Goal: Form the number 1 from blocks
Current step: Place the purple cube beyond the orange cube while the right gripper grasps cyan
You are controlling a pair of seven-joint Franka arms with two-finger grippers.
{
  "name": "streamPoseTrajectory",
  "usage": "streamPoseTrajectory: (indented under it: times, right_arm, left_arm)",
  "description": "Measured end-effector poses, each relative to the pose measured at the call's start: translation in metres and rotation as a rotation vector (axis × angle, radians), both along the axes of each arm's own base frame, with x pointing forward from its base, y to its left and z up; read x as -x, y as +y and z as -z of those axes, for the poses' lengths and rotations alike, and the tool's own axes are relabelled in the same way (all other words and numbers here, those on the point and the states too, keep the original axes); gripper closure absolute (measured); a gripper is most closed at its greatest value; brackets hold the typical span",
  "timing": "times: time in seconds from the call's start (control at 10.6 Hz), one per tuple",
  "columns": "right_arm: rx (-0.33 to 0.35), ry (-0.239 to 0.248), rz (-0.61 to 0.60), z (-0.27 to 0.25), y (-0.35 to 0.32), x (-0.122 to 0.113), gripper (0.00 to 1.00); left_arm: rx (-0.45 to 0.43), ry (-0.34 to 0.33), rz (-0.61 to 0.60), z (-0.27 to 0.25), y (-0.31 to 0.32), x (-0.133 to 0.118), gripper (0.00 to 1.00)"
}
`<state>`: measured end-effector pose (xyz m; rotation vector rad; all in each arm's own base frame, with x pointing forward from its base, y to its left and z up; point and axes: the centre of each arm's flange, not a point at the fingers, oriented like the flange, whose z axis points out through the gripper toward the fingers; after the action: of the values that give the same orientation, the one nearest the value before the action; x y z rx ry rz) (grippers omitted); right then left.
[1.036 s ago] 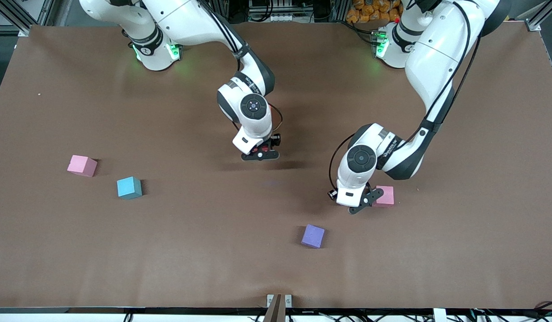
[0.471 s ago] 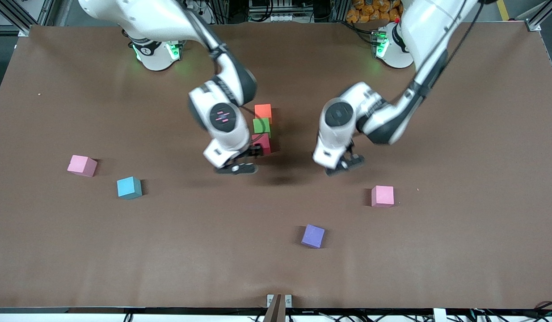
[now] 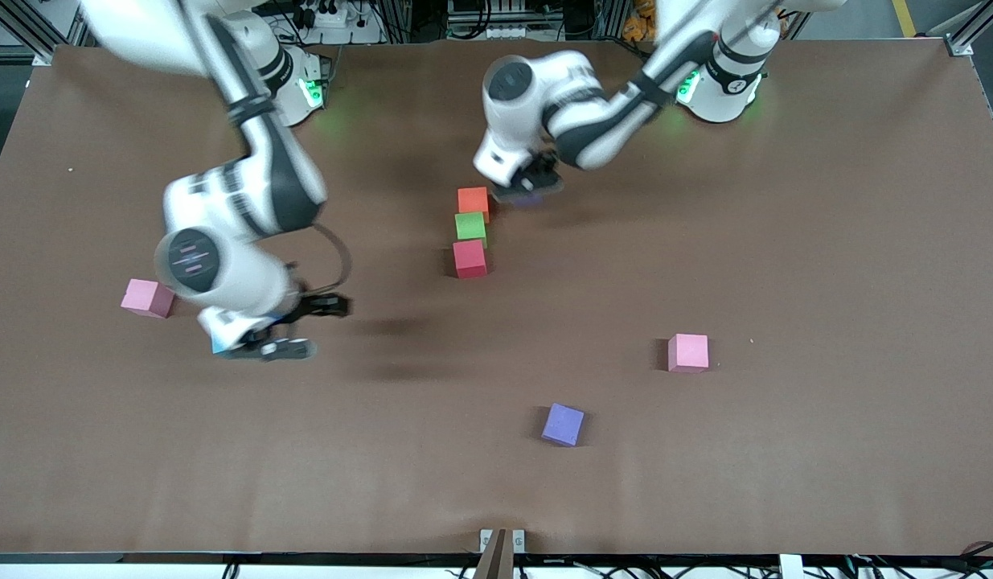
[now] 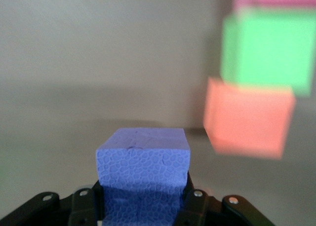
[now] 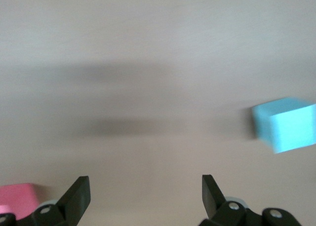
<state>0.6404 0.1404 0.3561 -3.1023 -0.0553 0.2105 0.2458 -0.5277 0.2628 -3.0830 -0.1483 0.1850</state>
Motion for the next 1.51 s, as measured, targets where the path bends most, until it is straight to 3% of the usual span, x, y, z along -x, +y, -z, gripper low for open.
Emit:
streamPoseTrajectory:
  times: [0.19,0.28,0.66,1.13,1.51]
  right_arm:
    - [0.004,0.015,-0.072,0.014,-0.08,-0.011,0.0]
    - [0.012,0.03,-0.101,0.026,-0.106,-0.012,0.0]
    - [0.008,0.071,-0.22,0.092,-0.148,-0.015,0.0]
    - [0.001,0.075,-0.234,0.122,-0.16,-0.01,0.0]
    - [0.005,0.048,-0.236,0.145,-0.159,-0.004,0.0]
  left_arm:
    - [0.031,0.015,0.076,0.003,-0.032,0.055,0.45]
    - [0.041,0.025,0.089,0.005,-0.043,0.065,0.45]
    - [0.039,0.037,0.042,0.034,-0.064,0.034,0.45]
    - [0.029,0.028,0.041,0.053,-0.071,0.018,0.45]
    - [0.029,0.013,0.045,0.054,-0.067,0.0,0.45]
